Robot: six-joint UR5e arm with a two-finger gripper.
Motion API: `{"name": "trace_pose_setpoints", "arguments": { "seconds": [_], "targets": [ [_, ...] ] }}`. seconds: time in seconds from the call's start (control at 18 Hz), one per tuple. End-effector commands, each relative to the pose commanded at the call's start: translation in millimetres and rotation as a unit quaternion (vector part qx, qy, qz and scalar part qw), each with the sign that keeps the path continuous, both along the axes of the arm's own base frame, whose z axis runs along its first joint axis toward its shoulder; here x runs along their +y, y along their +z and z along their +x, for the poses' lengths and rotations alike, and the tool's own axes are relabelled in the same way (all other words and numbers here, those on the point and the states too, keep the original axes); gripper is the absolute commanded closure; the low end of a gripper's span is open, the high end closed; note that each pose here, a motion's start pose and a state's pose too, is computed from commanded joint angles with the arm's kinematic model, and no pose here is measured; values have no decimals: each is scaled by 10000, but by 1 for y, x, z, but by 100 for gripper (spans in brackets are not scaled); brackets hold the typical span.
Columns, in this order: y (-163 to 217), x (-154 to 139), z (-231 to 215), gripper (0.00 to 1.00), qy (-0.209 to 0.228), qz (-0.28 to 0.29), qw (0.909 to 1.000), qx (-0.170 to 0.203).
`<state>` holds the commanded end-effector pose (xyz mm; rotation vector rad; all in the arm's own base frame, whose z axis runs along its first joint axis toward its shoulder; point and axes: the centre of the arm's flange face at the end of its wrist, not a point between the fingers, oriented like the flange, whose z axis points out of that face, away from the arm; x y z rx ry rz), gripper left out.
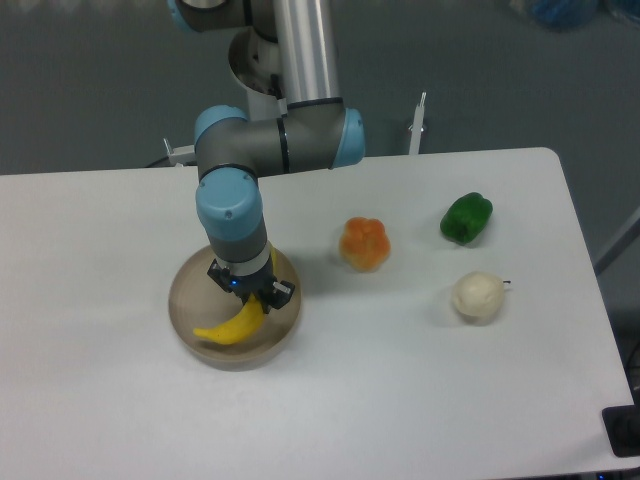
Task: Place bananas on a plate
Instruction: 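Hold the banana on the plate surface and open the gripper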
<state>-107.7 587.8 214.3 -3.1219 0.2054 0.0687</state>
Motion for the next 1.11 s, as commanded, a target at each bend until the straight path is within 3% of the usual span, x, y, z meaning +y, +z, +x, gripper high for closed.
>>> {"name": "trace_pose_setpoints", "arguments": {
  "seconds": [0.89,0.94,1.11],
  "targets": [
    [-8,4,-1,73,0,-42,10000,-18],
    [-9,4,-1,66,0,-52,10000,-14],
    [-9,4,-1,60,0,-52,10000,-14]
  ]
}}
